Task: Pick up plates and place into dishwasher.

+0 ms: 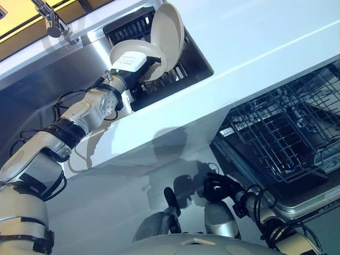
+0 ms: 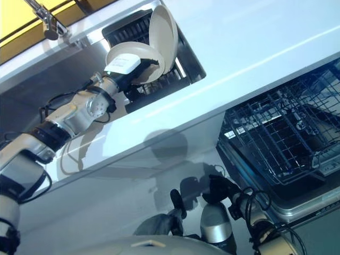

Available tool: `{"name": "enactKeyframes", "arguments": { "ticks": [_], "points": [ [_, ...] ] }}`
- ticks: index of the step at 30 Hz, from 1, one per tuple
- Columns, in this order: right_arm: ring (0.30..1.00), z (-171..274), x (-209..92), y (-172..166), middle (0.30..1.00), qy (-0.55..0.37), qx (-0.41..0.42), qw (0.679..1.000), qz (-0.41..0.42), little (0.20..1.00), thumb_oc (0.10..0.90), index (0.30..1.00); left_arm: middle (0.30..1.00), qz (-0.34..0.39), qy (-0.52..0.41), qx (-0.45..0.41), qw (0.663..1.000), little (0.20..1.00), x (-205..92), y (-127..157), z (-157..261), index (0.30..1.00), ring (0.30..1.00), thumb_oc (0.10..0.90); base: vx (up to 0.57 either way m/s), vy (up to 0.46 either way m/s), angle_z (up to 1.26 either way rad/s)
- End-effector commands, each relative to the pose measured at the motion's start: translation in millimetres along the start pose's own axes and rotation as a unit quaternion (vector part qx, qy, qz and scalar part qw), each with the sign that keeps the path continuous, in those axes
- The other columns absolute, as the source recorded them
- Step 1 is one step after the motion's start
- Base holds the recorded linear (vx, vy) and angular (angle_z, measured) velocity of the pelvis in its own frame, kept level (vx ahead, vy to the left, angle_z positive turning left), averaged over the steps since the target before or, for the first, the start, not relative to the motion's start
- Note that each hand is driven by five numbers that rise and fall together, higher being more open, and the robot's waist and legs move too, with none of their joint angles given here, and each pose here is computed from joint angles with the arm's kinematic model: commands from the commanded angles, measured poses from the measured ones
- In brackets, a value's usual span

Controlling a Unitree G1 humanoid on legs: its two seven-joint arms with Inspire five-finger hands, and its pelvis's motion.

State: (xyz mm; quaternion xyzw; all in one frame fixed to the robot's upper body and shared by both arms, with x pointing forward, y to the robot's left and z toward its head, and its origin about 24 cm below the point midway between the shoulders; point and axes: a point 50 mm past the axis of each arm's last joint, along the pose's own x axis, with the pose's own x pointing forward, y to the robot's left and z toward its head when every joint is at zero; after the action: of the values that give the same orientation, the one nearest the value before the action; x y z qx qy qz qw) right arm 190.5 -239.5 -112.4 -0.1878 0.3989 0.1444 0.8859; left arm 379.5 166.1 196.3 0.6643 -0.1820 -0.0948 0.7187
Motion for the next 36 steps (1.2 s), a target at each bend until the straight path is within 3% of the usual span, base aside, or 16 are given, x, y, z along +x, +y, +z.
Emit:
{"name": "enactKeyframes", "arguments": {
  "ticks": [1, 5, 6, 7, 8, 11, 28, 36],
  "points": [
    [0.900, -20.0, -8.4, 4.2, 0.900, 0.029, -0.026, 0.999, 0.024, 0.900, 0.800, 0.900, 0.900, 0.101, 0.049, 0.077, 0.991, 0.900, 12.3, 59.5, -22.6, 0.900, 0.900, 0.800, -0.05, -0.016, 0.01],
    [0.900, -16.1, -7.2, 2.8, 0.900, 0.023, -0.031, 0.999, 0.023, 0.900, 0.800, 0.900, 0.900, 0.102, 0.051, 0.096, 0.989, 0.900, 13.4, 61.5, -23.3, 0.900, 0.900, 0.800, -0.02, -0.008, 0.01],
    [0.900, -11.5, -5.7, 0.7, 0.900, 0.018, -0.033, 0.999, 0.020, 0.900, 0.800, 0.900, 0.738, 0.106, 0.058, 0.116, 0.986, 0.711, 14.9, 65.3, -26.0, 0.738, 0.738, 0.611, -0.05, -0.015, -0.01],
    [0.900, -10.9, -5.6, 0.1, 0.900, 0.017, -0.032, 0.999, 0.020, 0.900, 0.800, 0.900, 0.622, 0.107, 0.058, 0.120, 0.985, 0.576, 15.2, 65.8, -26.1, 0.622, 0.622, 0.476, -0.06, -0.016, -0.04],
    [0.900, -9.8, -5.5, -1.3, 0.900, 0.016, -0.031, 0.999, 0.018, 0.900, 0.800, 0.900, 0.571, 0.107, 0.061, 0.130, 0.984, 0.516, 15.6, 67.9, -27.0, 0.571, 0.571, 0.416, 0.00, 0.000, 0.00],
    [0.900, -9.2, -5.7, -2.9, 0.900, 0.015, -0.033, 0.999, 0.014, 0.900, 0.800, 0.900, 0.314, 0.100, 0.067, 0.146, 0.982, 0.216, 15.6, 70.7, -29.9, 0.314, 0.314, 0.116, 0.00, 0.000, -0.01],
    [0.900, -23.5, -11.2, -3.3, 0.900, 0.038, -0.040, 0.998, 0.010, 0.900, 0.800, 0.900, 0.300, 0.074, 0.025, 0.273, 0.959, 0.200, 10.4, 80.2, -30.1, 0.300, 0.300, 0.100, 0.01, -0.002, 0.02],
    [0.900, -33.9, -14.4, 3.4, 0.900, 0.049, -0.050, 0.998, 0.005, 0.900, 0.800, 0.900, 0.300, 0.100, 0.006, 0.277, 0.956, 0.200, 4.5, 87.6, -28.9, 0.300, 0.300, 0.100, 0.01, 0.002, 0.02]
  ]
}}
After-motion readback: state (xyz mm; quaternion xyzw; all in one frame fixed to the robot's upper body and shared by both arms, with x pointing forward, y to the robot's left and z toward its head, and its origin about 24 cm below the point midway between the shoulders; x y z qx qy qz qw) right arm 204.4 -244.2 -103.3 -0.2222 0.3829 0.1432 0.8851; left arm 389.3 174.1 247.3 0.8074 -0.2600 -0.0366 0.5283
